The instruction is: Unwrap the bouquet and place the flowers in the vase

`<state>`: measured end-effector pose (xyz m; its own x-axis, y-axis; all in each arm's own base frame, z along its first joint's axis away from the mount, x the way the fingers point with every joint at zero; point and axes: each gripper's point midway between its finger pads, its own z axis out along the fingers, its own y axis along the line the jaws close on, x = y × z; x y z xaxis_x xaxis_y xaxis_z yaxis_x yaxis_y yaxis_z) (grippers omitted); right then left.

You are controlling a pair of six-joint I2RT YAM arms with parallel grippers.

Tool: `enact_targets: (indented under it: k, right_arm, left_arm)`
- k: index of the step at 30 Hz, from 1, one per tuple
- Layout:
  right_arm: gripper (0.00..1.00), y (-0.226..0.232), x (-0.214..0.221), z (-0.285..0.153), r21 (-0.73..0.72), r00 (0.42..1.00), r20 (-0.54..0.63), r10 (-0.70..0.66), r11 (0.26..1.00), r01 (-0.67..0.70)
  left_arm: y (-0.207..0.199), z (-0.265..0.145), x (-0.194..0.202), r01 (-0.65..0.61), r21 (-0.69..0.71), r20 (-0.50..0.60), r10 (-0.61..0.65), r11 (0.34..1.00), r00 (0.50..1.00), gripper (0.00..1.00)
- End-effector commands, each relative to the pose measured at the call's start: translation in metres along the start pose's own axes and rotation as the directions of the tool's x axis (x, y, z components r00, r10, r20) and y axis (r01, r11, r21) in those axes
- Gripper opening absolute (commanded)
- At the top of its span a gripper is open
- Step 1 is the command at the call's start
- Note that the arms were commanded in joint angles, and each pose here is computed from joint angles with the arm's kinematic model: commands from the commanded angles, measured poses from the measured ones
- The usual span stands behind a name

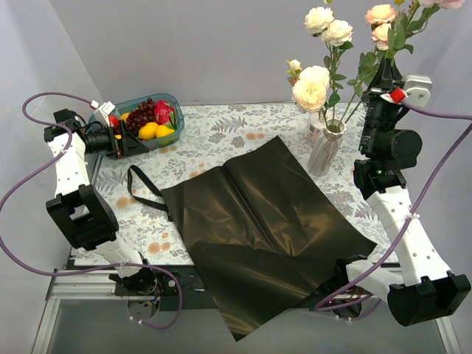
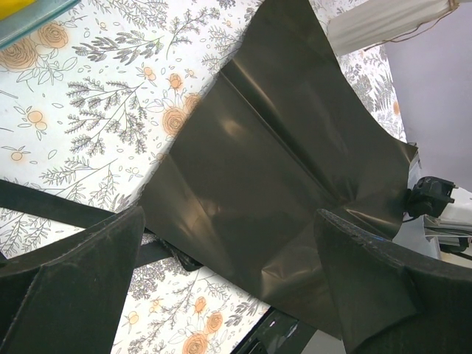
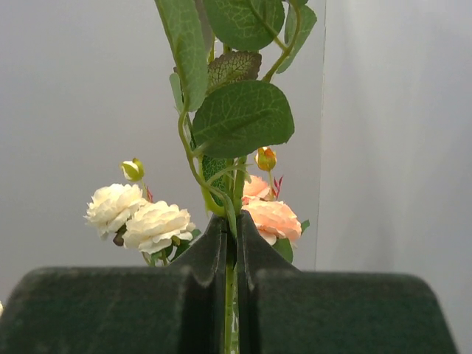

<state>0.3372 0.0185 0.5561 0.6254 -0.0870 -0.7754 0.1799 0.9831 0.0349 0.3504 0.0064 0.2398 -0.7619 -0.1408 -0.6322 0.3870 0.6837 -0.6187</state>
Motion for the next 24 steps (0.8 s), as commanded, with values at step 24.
enact_targets:
  k: [24]
  right_arm:
    - [0.01, -0.011, 0.022, -0.023, 0.018, 0.983, 0.180, 0.043, 0.999, -0.047]
  left_arm:
    - [0.001, 0.013, -0.009, -0.025, 0.056, -0.008, 0.026, 0.998, 1.000, 0.98]
